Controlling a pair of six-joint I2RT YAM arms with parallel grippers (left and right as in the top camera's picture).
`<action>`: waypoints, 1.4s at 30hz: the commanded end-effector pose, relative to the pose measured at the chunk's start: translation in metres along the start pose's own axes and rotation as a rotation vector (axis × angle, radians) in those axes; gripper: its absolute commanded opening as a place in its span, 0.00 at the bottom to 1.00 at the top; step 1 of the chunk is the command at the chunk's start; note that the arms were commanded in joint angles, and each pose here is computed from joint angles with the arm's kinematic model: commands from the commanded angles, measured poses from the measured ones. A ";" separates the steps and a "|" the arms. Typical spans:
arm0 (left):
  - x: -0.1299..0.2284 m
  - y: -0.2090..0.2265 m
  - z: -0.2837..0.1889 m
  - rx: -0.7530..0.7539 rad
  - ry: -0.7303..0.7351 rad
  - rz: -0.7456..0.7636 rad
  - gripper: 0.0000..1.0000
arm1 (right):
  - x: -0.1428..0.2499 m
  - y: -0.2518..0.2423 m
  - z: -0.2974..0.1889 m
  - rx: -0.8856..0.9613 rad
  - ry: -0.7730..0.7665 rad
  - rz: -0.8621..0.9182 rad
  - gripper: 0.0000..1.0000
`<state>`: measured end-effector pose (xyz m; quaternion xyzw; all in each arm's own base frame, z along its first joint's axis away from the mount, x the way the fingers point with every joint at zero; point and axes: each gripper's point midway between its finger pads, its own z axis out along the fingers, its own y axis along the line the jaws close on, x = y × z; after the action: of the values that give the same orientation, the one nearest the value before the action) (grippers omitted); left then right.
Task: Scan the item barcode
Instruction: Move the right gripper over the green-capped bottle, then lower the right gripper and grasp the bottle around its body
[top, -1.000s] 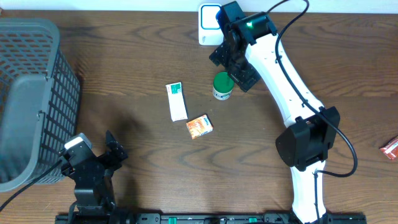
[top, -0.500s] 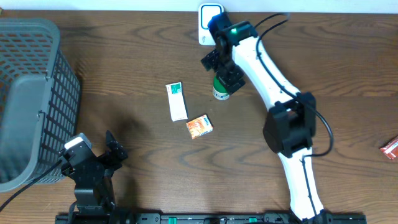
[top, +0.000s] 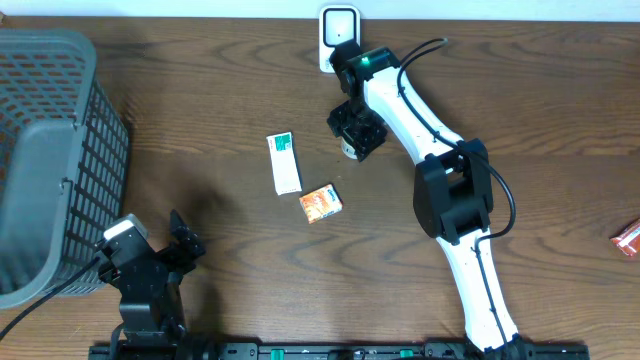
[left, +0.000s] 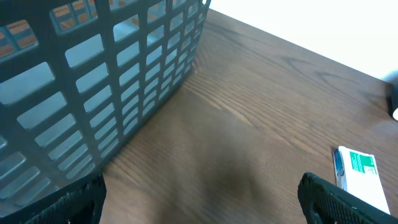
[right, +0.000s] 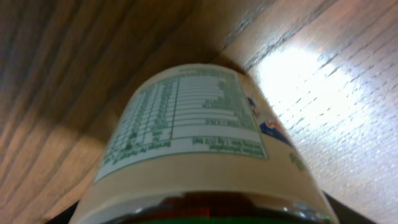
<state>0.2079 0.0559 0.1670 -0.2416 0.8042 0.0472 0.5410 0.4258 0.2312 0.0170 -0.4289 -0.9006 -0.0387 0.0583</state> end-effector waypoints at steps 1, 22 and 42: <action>-0.001 0.001 0.000 -0.006 -0.004 -0.007 0.99 | -0.004 -0.004 0.012 0.029 0.004 -0.061 0.56; -0.001 0.001 0.000 -0.006 -0.004 -0.007 0.99 | 0.028 -0.031 -0.078 -0.041 0.129 -0.721 0.58; -0.001 0.001 0.000 -0.006 -0.004 -0.007 0.99 | 0.097 -0.047 -0.152 -0.321 0.419 -0.904 0.67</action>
<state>0.2079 0.0558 0.1670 -0.2415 0.8041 0.0471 0.5411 0.3431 0.2489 0.1683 0.0019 -0.9572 -0.2491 0.1471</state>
